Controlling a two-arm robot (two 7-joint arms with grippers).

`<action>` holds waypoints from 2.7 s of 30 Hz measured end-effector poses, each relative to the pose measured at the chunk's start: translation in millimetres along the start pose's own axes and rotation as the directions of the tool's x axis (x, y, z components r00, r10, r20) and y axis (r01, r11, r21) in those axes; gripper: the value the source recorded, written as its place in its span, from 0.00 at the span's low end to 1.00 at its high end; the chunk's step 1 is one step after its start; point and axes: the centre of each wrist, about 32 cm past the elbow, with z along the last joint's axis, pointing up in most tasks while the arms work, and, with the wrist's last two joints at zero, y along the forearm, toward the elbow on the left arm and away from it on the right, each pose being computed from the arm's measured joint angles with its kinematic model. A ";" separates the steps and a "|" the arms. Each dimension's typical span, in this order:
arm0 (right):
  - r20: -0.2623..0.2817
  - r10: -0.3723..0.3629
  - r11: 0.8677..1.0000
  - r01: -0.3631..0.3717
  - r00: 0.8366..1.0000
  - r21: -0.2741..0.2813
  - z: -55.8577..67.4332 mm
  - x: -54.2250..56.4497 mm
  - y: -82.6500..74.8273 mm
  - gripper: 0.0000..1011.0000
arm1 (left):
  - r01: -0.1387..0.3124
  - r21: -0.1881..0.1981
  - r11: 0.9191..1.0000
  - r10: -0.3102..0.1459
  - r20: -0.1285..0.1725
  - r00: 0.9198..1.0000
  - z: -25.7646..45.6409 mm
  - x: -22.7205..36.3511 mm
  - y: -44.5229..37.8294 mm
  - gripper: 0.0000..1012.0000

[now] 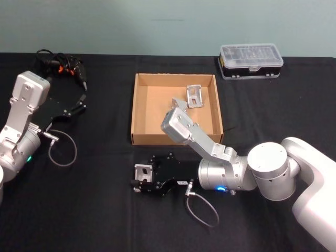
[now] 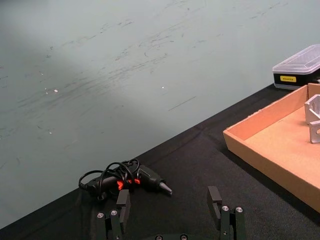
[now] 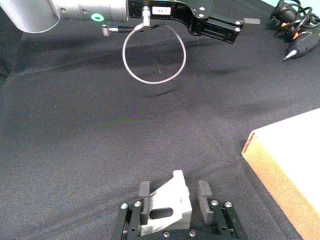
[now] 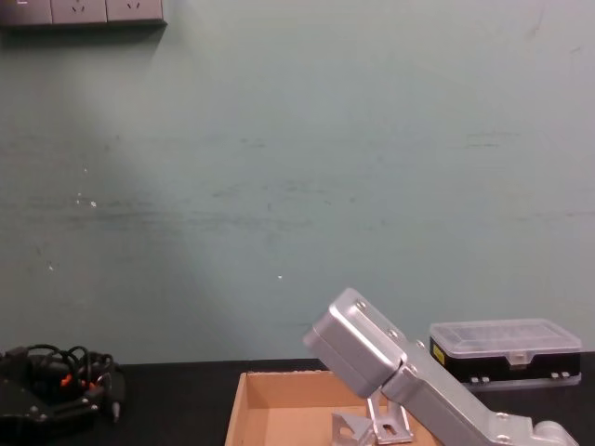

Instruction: Use one hand to pick up the angle iron from the table and place it into the box.

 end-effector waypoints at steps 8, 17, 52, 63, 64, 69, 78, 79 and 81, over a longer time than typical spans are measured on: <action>0.000 0.000 1.000 0.000 1.000 0.001 0.1 0.1 -0.3 0.38 | 0.000 0.000 1.000 0.000 0.000 1.000 0.0 0.0 0.0 1.00; -0.002 -0.001 1.000 0.001 1.000 0.003 -0.1 0.0 -0.9 0.30 | 0.000 0.000 1.000 0.000 0.000 1.000 0.0 0.0 0.0 1.00; -0.036 -0.114 0.988 0.117 0.993 0.105 18.5 15.2 -14.4 0.18 | 0.000 0.000 1.000 0.000 0.000 1.000 0.0 0.0 0.0 1.00; -0.093 -0.233 0.956 0.246 0.968 0.160 32.2 36.9 -24.3 0.18 | 0.000 0.000 1.000 0.000 0.000 1.000 0.0 0.0 0.0 1.00; -0.106 -0.256 0.950 0.271 0.961 0.156 32.3 39.9 -24.4 0.17 | 0.000 0.000 1.000 0.000 0.000 1.000 0.0 0.0 0.0 1.00; -0.156 -0.338 0.926 0.357 0.928 0.120 33.0 48.3 -19.5 0.18 | 0.000 0.000 1.000 0.000 0.000 1.000 0.0 0.0 0.0 1.00; -0.172 -0.400 0.909 0.414 0.900 0.053 35.6 60.1 -2.9 0.17 | 0.000 0.000 1.000 0.000 0.000 1.000 0.0 0.0 0.0 1.00; -0.173 -0.400 0.909 0.413 0.900 0.049 35.6 60.5 -1.3 0.17 | 0.000 0.000 1.000 0.000 0.000 1.000 0.0 0.0 0.0 1.00; -0.174 -0.400 0.910 0.412 0.900 0.042 36.0 61.3 1.6 0.18 | 0.000 0.000 1.000 0.000 0.000 1.000 0.0 0.0 0.0 1.00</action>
